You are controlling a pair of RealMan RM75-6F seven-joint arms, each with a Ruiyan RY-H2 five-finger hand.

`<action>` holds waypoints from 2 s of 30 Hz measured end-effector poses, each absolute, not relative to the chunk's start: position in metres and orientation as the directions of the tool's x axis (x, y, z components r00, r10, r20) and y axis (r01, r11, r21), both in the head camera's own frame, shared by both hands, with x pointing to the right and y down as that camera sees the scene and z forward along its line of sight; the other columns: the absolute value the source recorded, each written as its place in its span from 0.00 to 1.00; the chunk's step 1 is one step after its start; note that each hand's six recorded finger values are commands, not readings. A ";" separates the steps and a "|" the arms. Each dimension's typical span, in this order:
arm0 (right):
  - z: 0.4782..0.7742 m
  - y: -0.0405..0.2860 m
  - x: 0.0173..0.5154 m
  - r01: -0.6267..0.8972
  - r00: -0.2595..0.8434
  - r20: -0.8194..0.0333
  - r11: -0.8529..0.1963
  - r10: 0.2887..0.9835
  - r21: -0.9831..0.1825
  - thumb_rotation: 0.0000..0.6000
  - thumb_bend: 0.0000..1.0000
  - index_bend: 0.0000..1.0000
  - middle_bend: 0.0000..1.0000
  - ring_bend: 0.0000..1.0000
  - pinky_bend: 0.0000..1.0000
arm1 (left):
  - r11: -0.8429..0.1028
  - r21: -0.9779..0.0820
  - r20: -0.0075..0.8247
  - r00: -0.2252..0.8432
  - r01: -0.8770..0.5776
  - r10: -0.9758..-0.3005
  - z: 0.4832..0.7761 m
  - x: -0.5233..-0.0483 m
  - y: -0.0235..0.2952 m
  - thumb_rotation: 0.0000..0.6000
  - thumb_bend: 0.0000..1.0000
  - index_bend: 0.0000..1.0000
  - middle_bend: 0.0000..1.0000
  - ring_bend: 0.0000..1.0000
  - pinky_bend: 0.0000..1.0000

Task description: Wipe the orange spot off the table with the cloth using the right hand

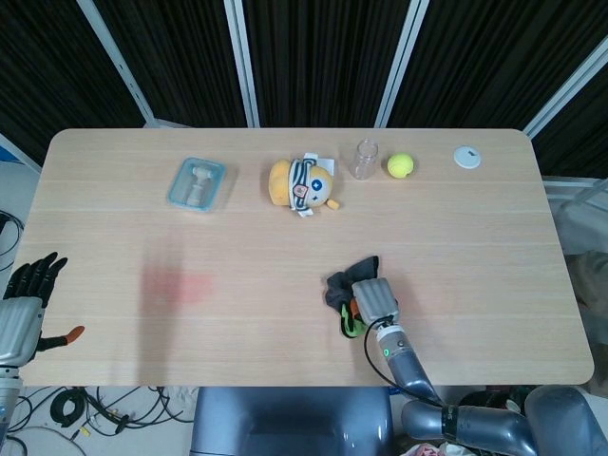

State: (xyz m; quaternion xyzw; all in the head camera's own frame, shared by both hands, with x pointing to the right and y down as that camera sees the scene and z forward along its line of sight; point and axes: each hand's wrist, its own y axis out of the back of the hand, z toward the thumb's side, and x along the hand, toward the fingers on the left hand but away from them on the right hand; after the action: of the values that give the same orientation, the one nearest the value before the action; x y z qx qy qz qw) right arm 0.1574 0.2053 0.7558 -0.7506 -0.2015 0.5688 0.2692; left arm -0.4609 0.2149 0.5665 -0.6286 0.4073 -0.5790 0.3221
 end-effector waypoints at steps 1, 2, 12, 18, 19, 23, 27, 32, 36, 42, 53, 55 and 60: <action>0.755 0.208 0.149 0.000 0.290 -0.742 -0.776 0.604 -0.631 1.00 0.56 0.64 0.62 0.69 0.72 | -0.461 -0.876 0.466 -0.002 -0.140 -0.885 0.566 -0.461 0.215 1.00 0.02 0.00 0.00 0.00 0.00; 0.754 0.210 0.139 0.006 0.314 -0.737 -0.778 0.598 -0.628 1.00 0.56 0.64 0.62 0.69 0.72 | -0.461 -0.876 0.466 -0.003 -0.141 -0.885 0.566 -0.461 0.215 1.00 0.02 0.00 0.00 0.00 0.00; 0.751 0.209 0.085 0.056 0.405 -0.699 -0.779 0.590 -0.625 1.00 0.56 0.64 0.62 0.69 0.72 | -0.456 -0.876 0.464 -0.012 -0.156 -0.886 0.565 -0.465 0.212 1.00 0.02 0.00 0.00 0.00 0.00; 0.764 0.192 0.097 0.016 0.347 -0.698 -0.748 0.627 -0.664 1.00 0.56 0.64 0.62 0.69 0.72 | -0.459 -0.875 0.466 -0.012 -0.156 -0.885 0.565 -0.466 0.211 1.00 0.02 0.00 0.00 0.00 0.00; 0.766 0.189 0.101 0.008 0.332 -0.697 -0.741 0.635 -0.671 1.00 0.56 0.64 0.62 0.69 0.72 | -0.459 -0.875 0.467 -0.012 -0.156 -0.884 0.565 -0.466 0.211 1.00 0.02 0.00 0.00 0.00 0.00; 0.774 0.168 0.122 -0.037 0.258 -0.684 -0.700 0.682 -0.713 1.00 0.56 0.64 0.62 0.69 0.72 | -0.459 -0.875 0.467 -0.014 -0.154 -0.884 0.565 -0.466 0.211 1.00 0.02 0.00 0.00 0.00 0.00; 0.776 0.150 0.146 -0.071 0.187 -0.670 -0.670 0.719 -0.739 1.00 0.56 0.64 0.62 0.69 0.72 | -0.460 -0.875 0.468 -0.016 -0.150 -0.884 0.565 -0.466 0.211 1.00 0.02 0.00 0.00 0.00 0.00; 0.775 0.133 0.185 -0.090 0.099 -0.663 -0.657 0.742 -0.749 1.00 0.56 0.64 0.62 0.69 0.72 | -0.462 -0.875 0.468 -0.014 -0.146 -0.883 0.566 -0.464 0.211 1.00 0.02 0.00 0.00 0.00 0.00; 0.773 0.127 0.215 -0.110 0.032 -0.662 -0.656 0.749 -0.747 1.00 0.56 0.64 0.62 0.69 0.72 | -0.460 -0.876 0.467 -0.016 -0.146 -0.884 0.566 -0.464 0.211 1.00 0.02 0.00 0.00 0.00 0.00; 0.772 0.136 0.231 -0.104 0.013 -0.685 -0.681 0.728 -0.725 1.00 0.56 0.64 0.62 0.69 0.72 | -0.461 -0.876 0.467 -0.010 -0.138 -0.884 0.567 -0.462 0.212 1.00 0.02 0.00 0.00 0.00 0.00; 0.760 0.191 0.170 -0.058 0.228 -0.723 -0.732 0.652 -0.679 1.00 0.56 0.64 0.62 0.68 0.72 | -0.457 -0.879 0.462 -0.007 -0.139 -0.887 0.565 -0.461 0.214 1.00 0.02 0.00 0.00 0.00 0.00; 0.754 0.198 0.159 -0.053 0.267 -0.716 -0.732 0.645 -0.679 1.00 0.56 0.64 0.62 0.68 0.72 | -0.456 -0.879 0.461 -0.007 -0.139 -0.887 0.565 -0.462 0.215 1.00 0.02 0.00 0.00 0.00 0.00; 0.732 0.203 0.147 -0.032 0.327 -0.679 -0.710 0.657 -0.703 1.00 0.56 0.64 0.61 0.68 0.72 | -0.453 -0.880 0.459 -0.007 -0.140 -0.889 0.565 -0.462 0.215 1.00 0.02 0.00 0.00 0.00 0.00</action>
State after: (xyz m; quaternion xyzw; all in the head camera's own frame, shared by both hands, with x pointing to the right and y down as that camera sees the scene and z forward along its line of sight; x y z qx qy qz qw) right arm 0.1471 0.2034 0.7318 -0.7498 -0.2086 0.5412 0.3185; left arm -0.4619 0.2146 0.5645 -0.6260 0.4107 -0.5786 0.3236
